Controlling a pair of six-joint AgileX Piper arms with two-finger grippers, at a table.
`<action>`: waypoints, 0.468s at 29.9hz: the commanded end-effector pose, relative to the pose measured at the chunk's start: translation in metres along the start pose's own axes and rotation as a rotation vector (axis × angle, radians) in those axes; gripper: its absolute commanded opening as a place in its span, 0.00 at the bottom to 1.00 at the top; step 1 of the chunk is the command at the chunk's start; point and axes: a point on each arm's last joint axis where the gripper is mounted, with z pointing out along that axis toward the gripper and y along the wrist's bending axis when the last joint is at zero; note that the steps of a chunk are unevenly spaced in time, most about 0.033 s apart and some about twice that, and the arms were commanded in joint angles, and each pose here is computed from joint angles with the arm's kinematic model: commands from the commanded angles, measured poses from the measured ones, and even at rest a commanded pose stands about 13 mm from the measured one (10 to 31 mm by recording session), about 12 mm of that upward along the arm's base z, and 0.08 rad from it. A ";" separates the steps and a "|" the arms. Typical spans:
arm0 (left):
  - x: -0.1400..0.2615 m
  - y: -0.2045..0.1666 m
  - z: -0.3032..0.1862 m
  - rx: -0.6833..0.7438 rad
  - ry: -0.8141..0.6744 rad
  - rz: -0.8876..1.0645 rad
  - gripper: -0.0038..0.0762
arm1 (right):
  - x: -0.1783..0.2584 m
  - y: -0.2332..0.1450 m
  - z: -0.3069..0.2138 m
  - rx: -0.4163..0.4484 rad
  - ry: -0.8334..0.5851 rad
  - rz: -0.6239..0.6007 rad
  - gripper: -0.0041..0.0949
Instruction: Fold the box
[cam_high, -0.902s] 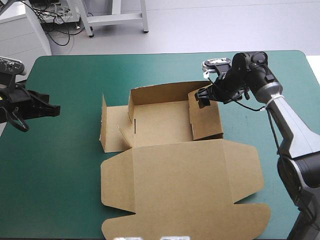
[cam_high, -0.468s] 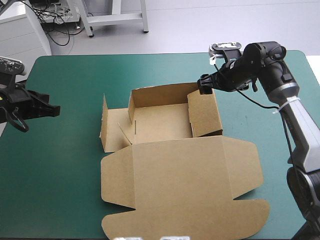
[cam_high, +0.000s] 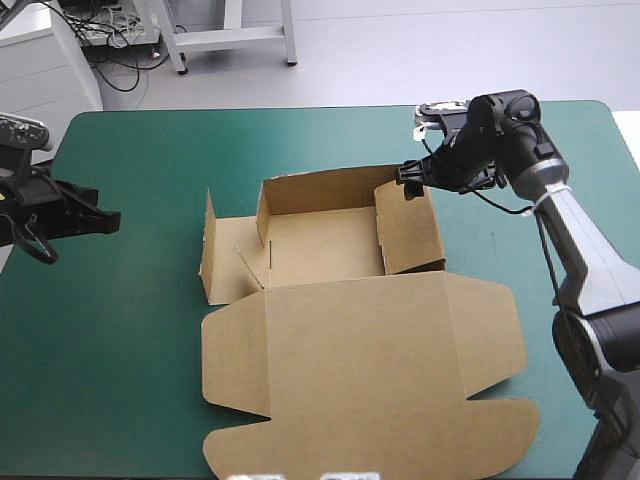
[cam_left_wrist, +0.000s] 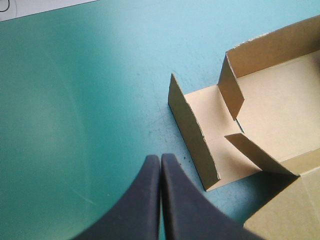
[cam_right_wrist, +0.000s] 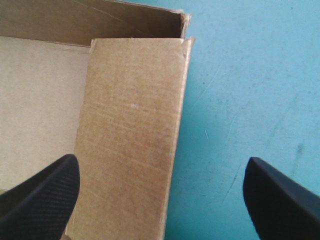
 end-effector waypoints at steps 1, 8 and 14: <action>-0.009 -0.004 -0.014 -0.015 -0.108 0.002 0.03 | -0.003 0.002 -0.011 -0.012 -0.030 -0.002 0.86; -0.009 -0.004 -0.014 -0.015 -0.108 0.002 0.03 | -0.006 0.001 0.021 -0.014 0.038 0.006 0.77; -0.009 -0.004 -0.014 -0.015 -0.108 0.002 0.03 | -0.006 -0.001 0.034 -0.006 0.066 0.007 0.58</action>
